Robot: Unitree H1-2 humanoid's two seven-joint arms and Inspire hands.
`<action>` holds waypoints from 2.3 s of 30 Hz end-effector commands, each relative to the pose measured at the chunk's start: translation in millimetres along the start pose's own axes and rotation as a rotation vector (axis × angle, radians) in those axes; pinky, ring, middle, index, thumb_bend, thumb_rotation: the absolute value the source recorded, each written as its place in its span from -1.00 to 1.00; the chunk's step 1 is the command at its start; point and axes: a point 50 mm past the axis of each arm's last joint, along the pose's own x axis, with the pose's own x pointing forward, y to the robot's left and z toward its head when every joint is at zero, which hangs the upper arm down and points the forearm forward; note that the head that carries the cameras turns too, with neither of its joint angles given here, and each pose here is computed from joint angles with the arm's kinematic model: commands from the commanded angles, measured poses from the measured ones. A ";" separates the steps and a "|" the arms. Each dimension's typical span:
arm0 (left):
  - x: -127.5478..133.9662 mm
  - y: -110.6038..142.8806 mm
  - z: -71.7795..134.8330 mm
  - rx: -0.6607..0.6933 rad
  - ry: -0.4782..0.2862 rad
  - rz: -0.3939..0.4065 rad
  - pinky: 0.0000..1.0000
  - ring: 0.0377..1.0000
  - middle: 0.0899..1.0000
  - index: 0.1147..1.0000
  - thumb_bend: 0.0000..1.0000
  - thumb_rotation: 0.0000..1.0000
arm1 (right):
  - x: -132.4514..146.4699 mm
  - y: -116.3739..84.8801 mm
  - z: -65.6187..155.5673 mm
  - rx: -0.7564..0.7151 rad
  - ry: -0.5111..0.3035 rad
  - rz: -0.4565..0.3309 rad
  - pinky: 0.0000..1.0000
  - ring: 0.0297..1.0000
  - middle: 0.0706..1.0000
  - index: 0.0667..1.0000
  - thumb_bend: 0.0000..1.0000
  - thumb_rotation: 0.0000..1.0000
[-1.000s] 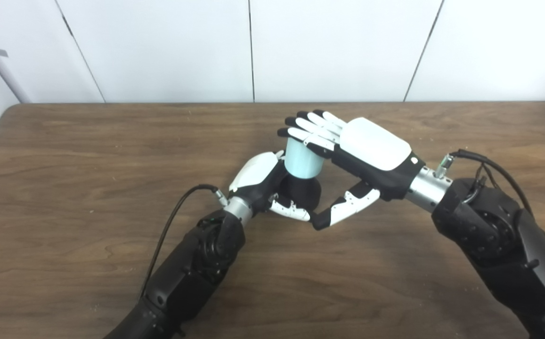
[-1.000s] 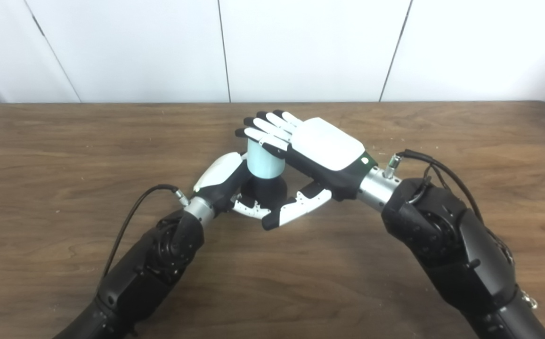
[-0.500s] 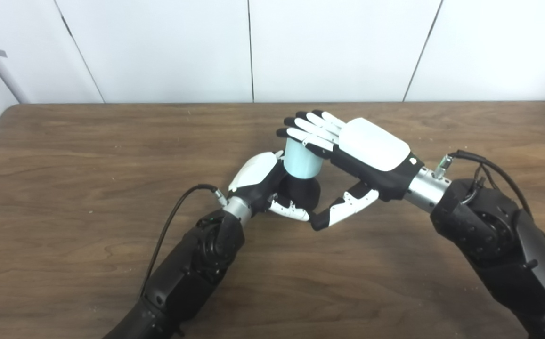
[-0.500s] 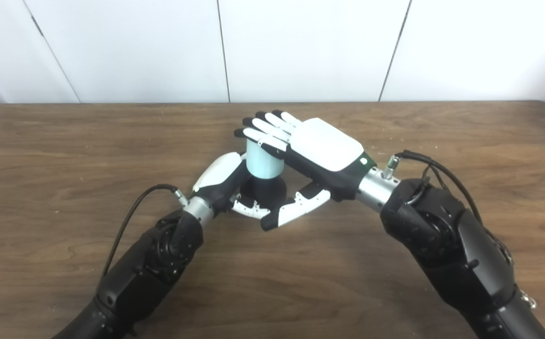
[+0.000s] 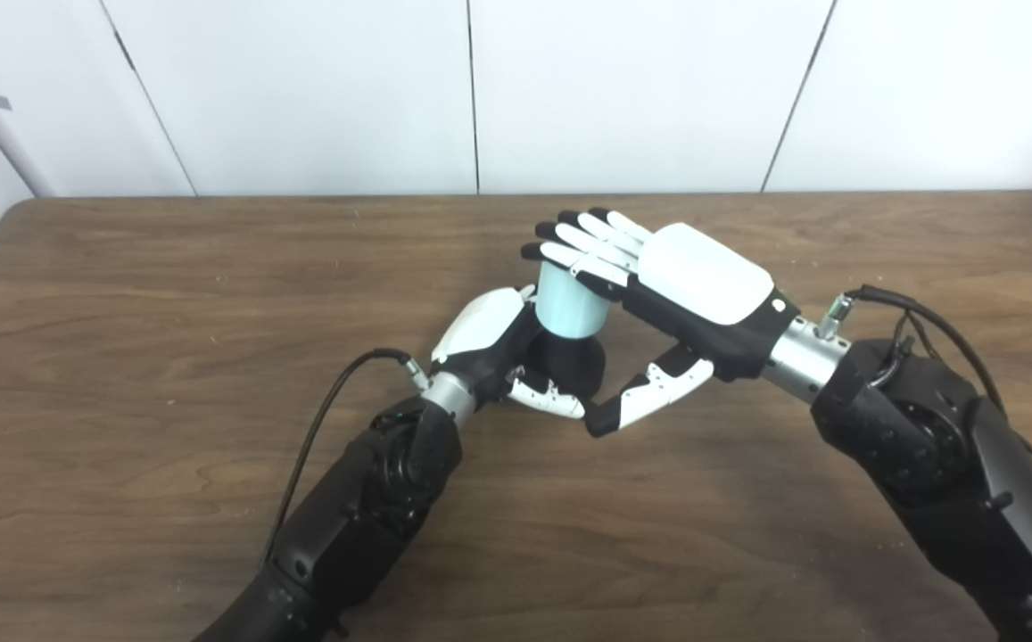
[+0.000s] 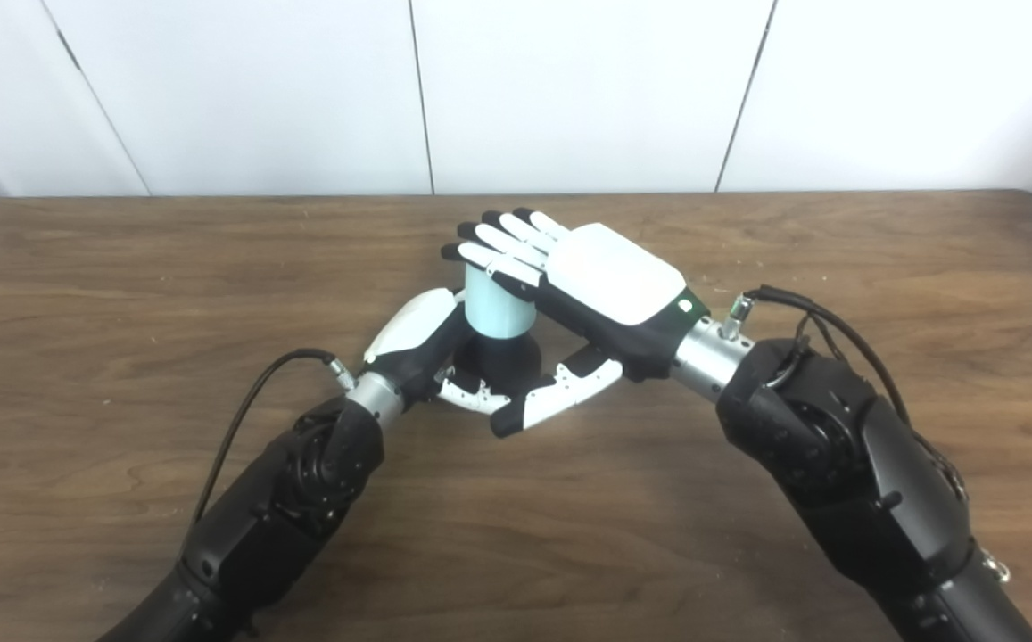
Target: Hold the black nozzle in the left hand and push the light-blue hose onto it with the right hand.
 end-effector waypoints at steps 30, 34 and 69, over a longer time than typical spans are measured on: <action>-28.0 -58.9 -58.2 0.007 0.286 -0.287 1.00 1.00 0.71 -0.17 0.04 -0.92 | -2.4 39.8 -9.8 0.069 0.056 0.233 1.00 1.00 1.00 0.92 0.41 1.00; -28.1 -59.2 -58.6 0.006 0.286 -0.285 1.00 1.00 0.71 -0.17 0.04 -0.92 | -1.4 40.2 -9.5 0.068 0.056 0.232 1.00 1.00 1.00 0.92 0.41 1.00; -25.9 -58.7 -58.5 0.009 0.290 -0.285 1.00 1.00 0.71 -0.17 0.04 -0.91 | 0.8 36.1 -9.8 0.039 0.050 0.231 1.00 1.00 1.00 0.86 0.43 1.00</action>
